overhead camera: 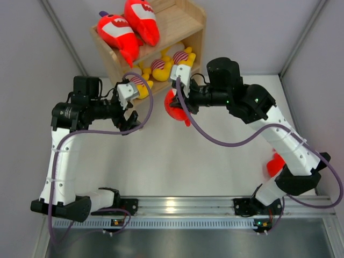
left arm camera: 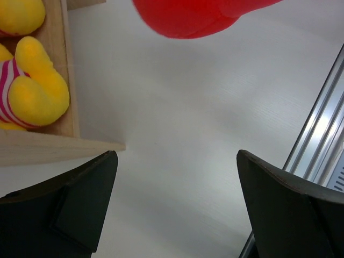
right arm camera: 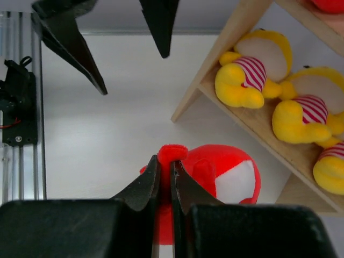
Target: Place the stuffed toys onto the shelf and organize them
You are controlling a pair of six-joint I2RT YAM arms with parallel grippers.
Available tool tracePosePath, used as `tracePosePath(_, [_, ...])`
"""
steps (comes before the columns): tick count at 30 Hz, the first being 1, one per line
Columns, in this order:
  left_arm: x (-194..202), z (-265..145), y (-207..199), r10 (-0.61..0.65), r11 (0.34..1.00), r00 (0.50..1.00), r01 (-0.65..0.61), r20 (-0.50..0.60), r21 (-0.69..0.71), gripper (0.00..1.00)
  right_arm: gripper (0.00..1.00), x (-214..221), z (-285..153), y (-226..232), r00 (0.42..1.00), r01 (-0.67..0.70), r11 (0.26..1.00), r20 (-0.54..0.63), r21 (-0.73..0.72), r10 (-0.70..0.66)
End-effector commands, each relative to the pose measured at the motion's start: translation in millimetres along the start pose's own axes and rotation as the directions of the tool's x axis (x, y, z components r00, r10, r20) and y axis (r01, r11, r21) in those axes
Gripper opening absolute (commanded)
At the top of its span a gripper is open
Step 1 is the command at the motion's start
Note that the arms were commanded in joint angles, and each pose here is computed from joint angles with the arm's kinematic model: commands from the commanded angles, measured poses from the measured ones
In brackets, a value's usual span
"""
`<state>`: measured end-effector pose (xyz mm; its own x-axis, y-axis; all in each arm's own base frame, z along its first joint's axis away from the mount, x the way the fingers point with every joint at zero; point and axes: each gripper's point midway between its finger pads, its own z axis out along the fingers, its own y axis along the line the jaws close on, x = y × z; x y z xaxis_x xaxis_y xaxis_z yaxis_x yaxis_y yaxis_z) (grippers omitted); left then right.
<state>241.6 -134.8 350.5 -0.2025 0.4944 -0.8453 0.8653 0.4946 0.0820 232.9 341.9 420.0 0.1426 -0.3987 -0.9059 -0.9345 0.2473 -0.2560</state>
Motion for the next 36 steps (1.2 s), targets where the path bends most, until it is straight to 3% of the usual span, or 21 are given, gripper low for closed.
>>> tracePosePath(1, [-27.4,-0.3,-5.7,0.188,0.979,0.975,-0.196,0.115,0.064,0.99,0.00,-17.9,-4.9,21.6,0.993,0.104,0.981,0.063,-0.163,-0.095])
tracePosePath(10, [-49.9,3.6,-10.8,0.345,0.917,0.908,-0.380,0.237,0.120,0.98,0.00,-44.1,-7.3,52.4,0.962,0.249,0.911,0.189,-0.329,-0.195])
tracePosePath(17, [-60.2,13.0,-9.3,0.447,0.851,0.836,-0.507,0.318,0.139,0.98,0.00,-56.4,-6.6,68.8,0.943,0.305,0.884,0.243,-0.355,-0.228])
tracePosePath(25, [-36.9,43.6,-16.2,0.400,0.833,0.851,-0.492,0.340,0.251,0.99,0.00,-62.6,-3.2,78.7,0.931,0.332,0.869,0.272,-0.367,-0.241])
tracePosePath(36, [-50.1,59.2,-31.2,0.353,0.792,0.831,-0.510,0.430,0.336,0.98,0.00,-63.2,1.5,80.5,0.924,0.352,0.859,0.284,-0.371,-0.255])
